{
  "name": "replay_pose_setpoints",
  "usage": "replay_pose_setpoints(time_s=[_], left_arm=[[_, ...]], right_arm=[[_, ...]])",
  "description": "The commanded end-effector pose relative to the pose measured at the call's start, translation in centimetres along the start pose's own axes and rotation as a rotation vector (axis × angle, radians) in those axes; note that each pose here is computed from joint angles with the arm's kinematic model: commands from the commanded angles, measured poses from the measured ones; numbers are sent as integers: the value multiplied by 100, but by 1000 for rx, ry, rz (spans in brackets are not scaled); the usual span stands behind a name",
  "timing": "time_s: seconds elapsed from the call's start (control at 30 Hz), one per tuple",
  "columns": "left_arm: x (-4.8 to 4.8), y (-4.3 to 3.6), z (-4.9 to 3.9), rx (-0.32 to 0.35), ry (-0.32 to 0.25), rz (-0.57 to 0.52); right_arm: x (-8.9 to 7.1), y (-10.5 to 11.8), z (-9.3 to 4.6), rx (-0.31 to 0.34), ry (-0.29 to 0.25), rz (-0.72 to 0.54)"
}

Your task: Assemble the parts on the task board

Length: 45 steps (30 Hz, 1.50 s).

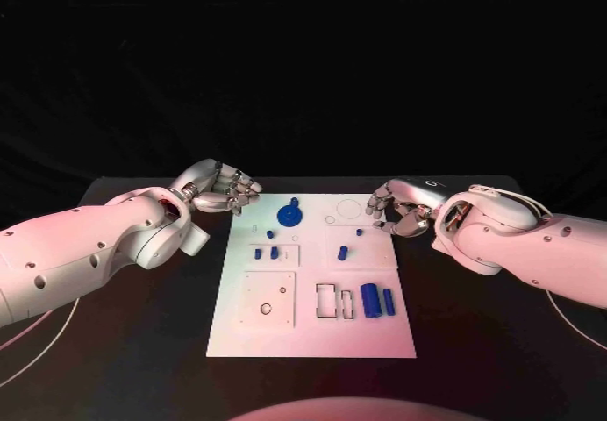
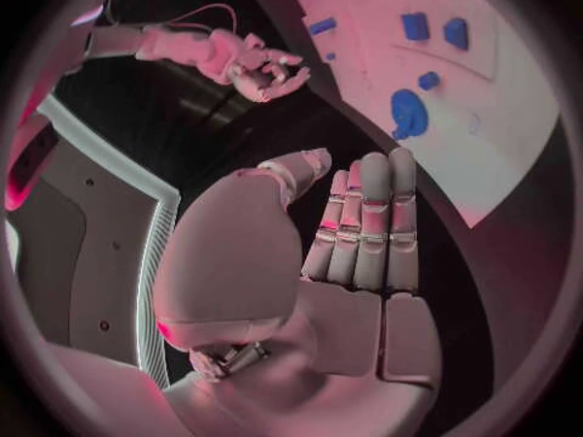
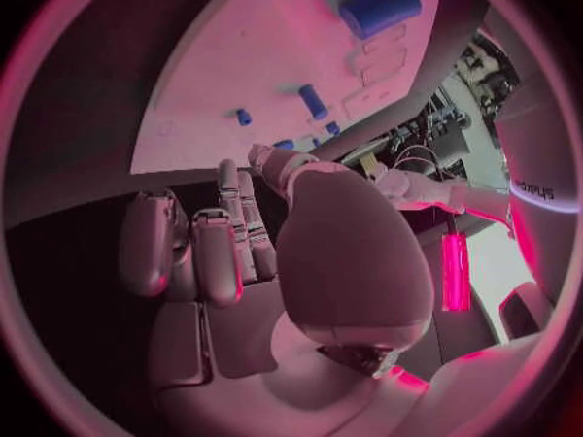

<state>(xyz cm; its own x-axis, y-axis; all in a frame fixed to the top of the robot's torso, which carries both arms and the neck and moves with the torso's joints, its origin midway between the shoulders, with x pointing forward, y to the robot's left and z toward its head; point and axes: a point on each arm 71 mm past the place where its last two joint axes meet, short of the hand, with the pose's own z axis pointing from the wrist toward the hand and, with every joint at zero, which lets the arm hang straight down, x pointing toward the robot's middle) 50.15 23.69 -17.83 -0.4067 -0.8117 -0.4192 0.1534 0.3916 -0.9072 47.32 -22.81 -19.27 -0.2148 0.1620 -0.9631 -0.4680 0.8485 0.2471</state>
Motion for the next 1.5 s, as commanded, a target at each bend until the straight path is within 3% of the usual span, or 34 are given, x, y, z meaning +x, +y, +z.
replay_pose_setpoints(time_s=[0.03, 0.47, 1.5], left_arm=[[-40, -72, -27, 68, -85, -257], [-35, -119, -100, 94, -114, -358], [-37, -107, -126, 66, -121, -380]], right_arm=[[55, 21, 12, 7, 30, -168], [222, 191, 143, -18, 26, -199], [470, 238, 304, -16, 74, -204]])
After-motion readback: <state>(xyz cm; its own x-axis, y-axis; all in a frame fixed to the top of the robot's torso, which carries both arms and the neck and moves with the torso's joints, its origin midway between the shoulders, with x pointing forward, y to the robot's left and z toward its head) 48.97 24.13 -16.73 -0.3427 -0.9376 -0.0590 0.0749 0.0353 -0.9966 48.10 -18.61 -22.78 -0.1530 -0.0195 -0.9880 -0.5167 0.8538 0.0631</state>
